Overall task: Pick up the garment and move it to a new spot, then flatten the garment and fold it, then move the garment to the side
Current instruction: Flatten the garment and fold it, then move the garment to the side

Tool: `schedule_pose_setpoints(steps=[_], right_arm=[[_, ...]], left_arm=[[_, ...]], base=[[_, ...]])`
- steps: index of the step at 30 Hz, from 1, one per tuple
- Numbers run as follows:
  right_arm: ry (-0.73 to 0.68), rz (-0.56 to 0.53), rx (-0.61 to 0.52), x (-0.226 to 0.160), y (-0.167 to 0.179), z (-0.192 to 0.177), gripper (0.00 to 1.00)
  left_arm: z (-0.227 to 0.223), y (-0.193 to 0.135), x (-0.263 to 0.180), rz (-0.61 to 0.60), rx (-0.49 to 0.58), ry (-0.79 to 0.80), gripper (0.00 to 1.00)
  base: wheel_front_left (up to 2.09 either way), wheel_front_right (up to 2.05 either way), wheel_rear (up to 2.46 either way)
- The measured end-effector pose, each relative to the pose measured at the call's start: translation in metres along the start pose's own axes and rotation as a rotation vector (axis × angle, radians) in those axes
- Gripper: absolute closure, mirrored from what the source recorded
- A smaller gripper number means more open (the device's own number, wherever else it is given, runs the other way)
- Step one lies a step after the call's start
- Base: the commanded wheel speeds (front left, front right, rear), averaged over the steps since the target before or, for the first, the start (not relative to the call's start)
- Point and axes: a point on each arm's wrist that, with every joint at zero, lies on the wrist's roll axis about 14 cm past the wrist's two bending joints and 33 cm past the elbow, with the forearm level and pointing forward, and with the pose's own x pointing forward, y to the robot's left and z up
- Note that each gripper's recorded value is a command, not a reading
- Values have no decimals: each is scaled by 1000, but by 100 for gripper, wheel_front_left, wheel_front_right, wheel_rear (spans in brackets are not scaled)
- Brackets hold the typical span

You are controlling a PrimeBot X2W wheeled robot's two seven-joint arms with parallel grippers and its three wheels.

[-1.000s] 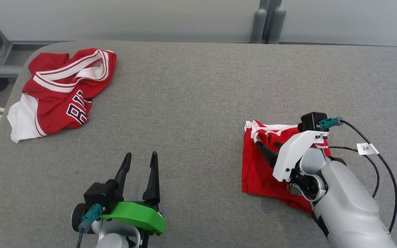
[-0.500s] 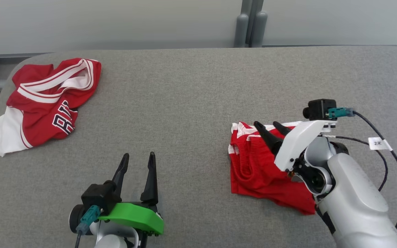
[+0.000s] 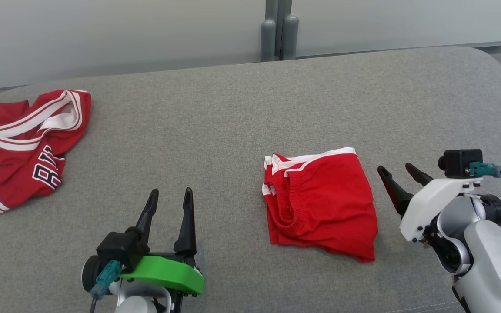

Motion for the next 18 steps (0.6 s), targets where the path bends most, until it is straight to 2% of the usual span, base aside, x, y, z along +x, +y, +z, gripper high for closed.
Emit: schedule_pose_setpoints(steps=[3, 8, 18], right_arm=[[36, -47, 17, -8, -18, -16, 0], [91, -81, 77, -6, -29, -40, 0], [220, -88, 146, 27, -29, -81, 0]], left_arm=[[-2, -1, 2, -9, 4, 6, 0], [-2, 3, 4, 0, 15, 6, 0], [6, 35, -2, 96, 42, -8, 0]], base=[[0, 0, 0], [0, 0, 0], [0, 0, 0]])
